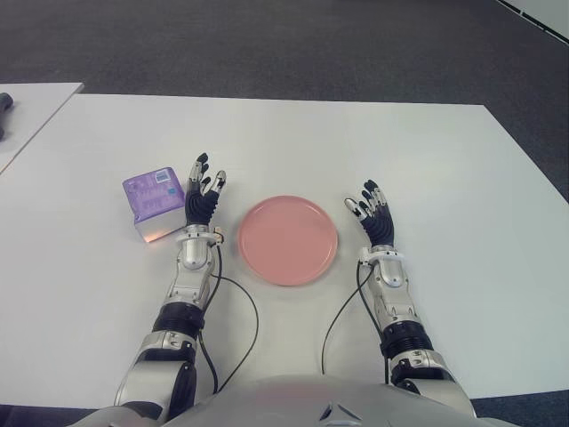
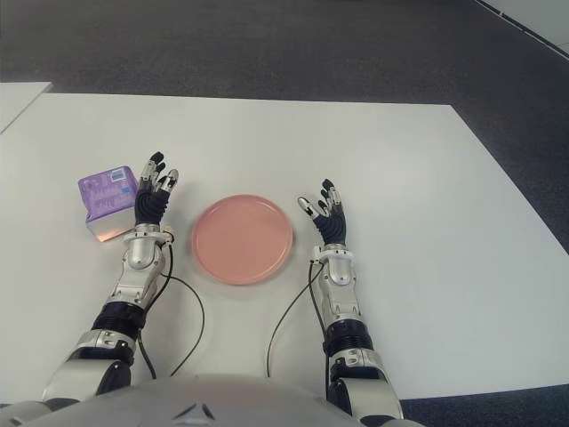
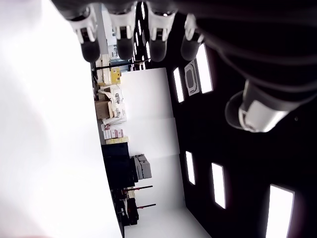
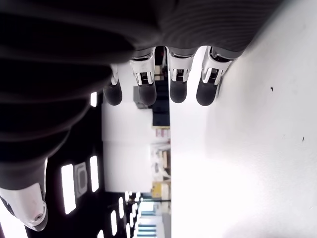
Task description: Put the tissue paper into the plate.
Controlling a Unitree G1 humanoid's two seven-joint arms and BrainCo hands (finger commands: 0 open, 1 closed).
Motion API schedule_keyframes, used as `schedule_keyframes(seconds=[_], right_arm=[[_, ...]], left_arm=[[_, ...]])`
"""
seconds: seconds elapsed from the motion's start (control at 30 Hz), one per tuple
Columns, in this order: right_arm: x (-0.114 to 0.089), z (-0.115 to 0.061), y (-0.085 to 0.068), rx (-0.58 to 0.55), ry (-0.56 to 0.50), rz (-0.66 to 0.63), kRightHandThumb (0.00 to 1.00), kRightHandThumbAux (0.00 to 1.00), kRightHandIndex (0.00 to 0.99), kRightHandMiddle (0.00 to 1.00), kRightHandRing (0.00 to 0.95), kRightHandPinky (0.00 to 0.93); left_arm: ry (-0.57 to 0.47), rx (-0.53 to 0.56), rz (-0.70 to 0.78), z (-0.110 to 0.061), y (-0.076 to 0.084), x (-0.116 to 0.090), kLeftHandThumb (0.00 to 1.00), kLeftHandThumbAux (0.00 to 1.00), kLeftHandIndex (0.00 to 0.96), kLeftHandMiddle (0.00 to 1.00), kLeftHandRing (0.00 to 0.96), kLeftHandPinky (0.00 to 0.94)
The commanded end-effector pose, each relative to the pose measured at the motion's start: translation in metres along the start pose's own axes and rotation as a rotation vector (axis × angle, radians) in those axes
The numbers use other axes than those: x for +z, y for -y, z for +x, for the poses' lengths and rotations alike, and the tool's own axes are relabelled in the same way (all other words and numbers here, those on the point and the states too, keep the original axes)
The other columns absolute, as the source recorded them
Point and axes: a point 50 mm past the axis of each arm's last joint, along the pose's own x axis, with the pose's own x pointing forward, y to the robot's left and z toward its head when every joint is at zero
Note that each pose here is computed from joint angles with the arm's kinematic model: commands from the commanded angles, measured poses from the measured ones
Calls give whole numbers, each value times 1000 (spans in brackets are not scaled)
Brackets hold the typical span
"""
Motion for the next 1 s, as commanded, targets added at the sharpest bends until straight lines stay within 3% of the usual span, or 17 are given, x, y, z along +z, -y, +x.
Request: schedule_keyframes(seconds=[0.03, 0.37, 0.5, 0.63, 0.8, 1.0], right_arm=[[-22, -12, 1, -9, -118, -6, 42, 610, 0, 0, 0, 0], [-22, -11, 0, -8, -120, -6, 44, 612, 0, 0, 0, 0], [-22, -10, 0, -4, -122, -2, 46, 610, 0, 0, 0, 0], [-23, -9, -1, -1, -124, -1, 46, 606, 0, 0, 0, 0], [-23, -8, -2, 0, -125, -1, 45, 603, 0, 0, 0, 0], [-24, -7, -4, 2, -126, -3, 43, 602, 0, 0, 0, 0]], left_arm=[[-9, -24, 0, -1, 2, -3, 0, 466, 0, 0, 0, 0], [4, -28, 3, 0, 2, -2, 2, 478, 0, 0, 0, 0], [34, -19, 29, 13, -3, 7, 8, 486, 0, 0, 0, 0], [179, -6, 150, 38, -20, 43, 17, 479, 0, 0, 0, 0], [345, -12, 297, 47, -34, 84, 27, 486, 0, 0, 0, 0], [432, -14, 430, 50, -42, 110, 44, 473, 0, 0, 0, 0]])
